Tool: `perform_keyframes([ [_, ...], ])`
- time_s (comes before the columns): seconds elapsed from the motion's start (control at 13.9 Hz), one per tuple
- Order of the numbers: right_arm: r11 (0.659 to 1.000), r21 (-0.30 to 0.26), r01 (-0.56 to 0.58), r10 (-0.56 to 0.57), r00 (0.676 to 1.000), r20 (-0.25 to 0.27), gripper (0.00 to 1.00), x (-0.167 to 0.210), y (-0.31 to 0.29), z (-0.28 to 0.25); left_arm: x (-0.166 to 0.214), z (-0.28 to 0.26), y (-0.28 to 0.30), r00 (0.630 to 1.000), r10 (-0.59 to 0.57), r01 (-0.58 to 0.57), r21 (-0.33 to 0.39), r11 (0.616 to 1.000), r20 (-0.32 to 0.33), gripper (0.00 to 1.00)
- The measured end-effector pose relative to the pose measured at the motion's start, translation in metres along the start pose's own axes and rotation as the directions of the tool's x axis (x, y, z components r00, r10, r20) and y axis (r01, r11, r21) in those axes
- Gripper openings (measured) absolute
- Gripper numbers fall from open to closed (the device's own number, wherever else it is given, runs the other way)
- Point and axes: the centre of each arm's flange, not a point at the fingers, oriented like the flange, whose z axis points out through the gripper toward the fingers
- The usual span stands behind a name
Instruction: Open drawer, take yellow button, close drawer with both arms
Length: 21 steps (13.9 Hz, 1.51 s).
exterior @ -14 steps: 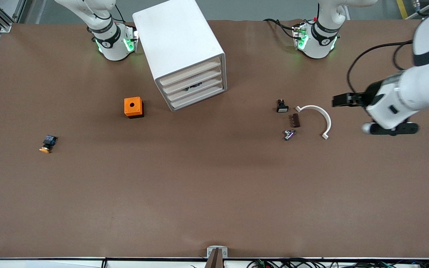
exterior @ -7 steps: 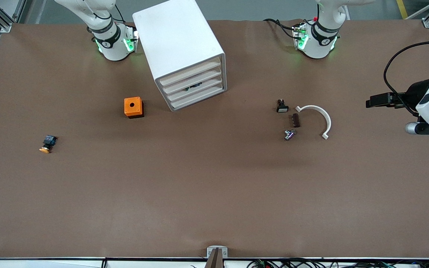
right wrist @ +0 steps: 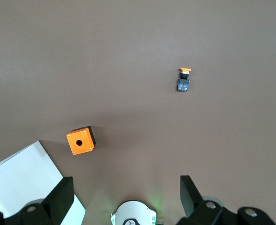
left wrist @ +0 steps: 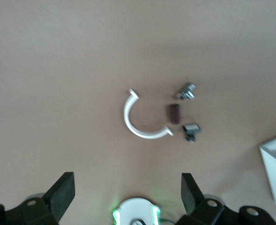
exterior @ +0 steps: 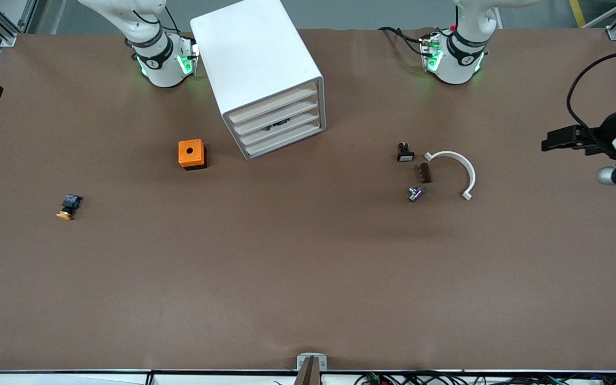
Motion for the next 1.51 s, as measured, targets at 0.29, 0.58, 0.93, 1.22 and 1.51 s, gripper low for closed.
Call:
perform_keyframes([
  [0.29, 1.000, -0.001, 0.015, -0.015, 1.000, -0.012, 1.00, -0.004, -0.007, -0.004, -0.022, 0.007, 0.002, 0.987, 0.011, -0.008, 0.023, 1.000, -0.161, 1.00],
  [0.58, 1.000, -0.002, 0.024, -0.024, 0.999, -0.021, 1.00, -0.003, -0.009, -0.004, -0.038, -0.009, 0.034, 0.977, 0.022, -0.016, 0.029, 0.999, -0.212, 1.00],
  [0.93, 0.998, -0.004, 0.058, -0.058, 0.998, -0.034, 1.00, -0.001, -0.016, -0.005, -0.047, -0.031, 0.062, 0.976, 0.026, -0.019, 0.033, 0.999, -0.217, 1.00],
  [1.22, 0.997, -0.006, 0.076, -0.076, 0.996, -0.035, 1.00, -0.001, -0.025, -0.005, -0.052, -0.039, 0.056, 0.977, 0.016, -0.010, 0.031, 0.999, -0.211, 1.00],
  [1.51, 0.995, -0.007, 0.095, -0.095, 0.995, -0.038, 1.00, -0.001, -0.034, -0.005, -0.053, -0.045, 0.056, 0.975, 0.015, -0.008, 0.031, 0.999, -0.221, 1.00],
])
